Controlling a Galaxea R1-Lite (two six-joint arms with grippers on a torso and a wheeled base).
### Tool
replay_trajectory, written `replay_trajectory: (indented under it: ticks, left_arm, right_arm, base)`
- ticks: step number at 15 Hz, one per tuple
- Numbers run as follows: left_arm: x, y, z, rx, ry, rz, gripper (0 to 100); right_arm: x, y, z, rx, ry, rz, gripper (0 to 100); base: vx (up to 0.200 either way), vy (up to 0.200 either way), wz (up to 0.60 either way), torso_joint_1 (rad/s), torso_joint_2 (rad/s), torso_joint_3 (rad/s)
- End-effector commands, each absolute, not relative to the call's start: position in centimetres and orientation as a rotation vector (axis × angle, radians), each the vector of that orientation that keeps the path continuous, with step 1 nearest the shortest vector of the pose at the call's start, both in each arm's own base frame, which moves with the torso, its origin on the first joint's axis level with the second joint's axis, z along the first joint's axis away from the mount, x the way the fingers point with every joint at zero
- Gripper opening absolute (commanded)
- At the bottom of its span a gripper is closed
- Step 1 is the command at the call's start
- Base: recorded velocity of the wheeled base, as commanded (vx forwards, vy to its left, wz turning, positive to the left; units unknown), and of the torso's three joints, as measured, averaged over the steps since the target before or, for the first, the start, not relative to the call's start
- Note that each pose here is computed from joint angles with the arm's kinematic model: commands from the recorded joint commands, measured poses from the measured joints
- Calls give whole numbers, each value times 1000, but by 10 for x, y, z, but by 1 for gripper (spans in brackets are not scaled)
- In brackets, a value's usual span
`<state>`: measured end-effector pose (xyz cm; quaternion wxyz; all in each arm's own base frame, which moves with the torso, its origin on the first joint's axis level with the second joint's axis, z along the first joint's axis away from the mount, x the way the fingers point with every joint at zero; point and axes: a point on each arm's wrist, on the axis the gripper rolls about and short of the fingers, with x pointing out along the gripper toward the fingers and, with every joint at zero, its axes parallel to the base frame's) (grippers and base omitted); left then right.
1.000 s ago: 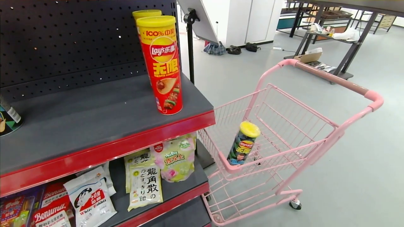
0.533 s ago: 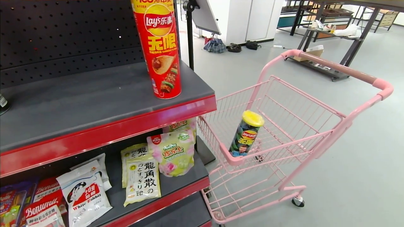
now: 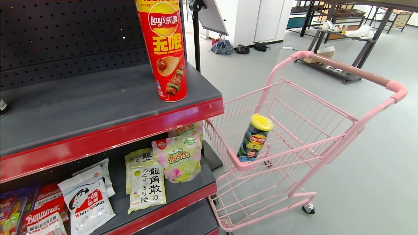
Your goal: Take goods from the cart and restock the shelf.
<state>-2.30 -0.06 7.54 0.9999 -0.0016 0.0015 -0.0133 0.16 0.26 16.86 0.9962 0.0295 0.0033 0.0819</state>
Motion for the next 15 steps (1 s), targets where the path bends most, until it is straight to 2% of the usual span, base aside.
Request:
replay_trajectory:
  ticks: [1,2,3,5,7,15]
  left_arm:
    - [-23,-1,75,-5,5,-28,100]
    - [-23,-1,75,-3,3,-26,100]
    - [-23,-1,75,-5,3,-26,100]
    - [-23,-1,75,-5,3,-26,100]
    - [-23,-1,75,-3,3,-26,100]
    - [-23,-1,75,5,3,-28,100]
  right_arm:
    - [157,27,195,78,222,349,100]
    - [163,28,191,75,223,361,100]
    - [196,33,160,26,247,416,100]
    - [221,38,146,22,287,462,100]
    - [245,45,144,30,294,538,100]
    - [269,69,128,32,347,672,100]
  base:
    - [0,0,0,0,0,0]
    - [0,0,0,0,0,0]
    - [0,0,0,0,0,0]
    - [0,0,0,0,0,0]
    - [0,0,0,0,0,0]
    - [0,0,0,0,0,0]
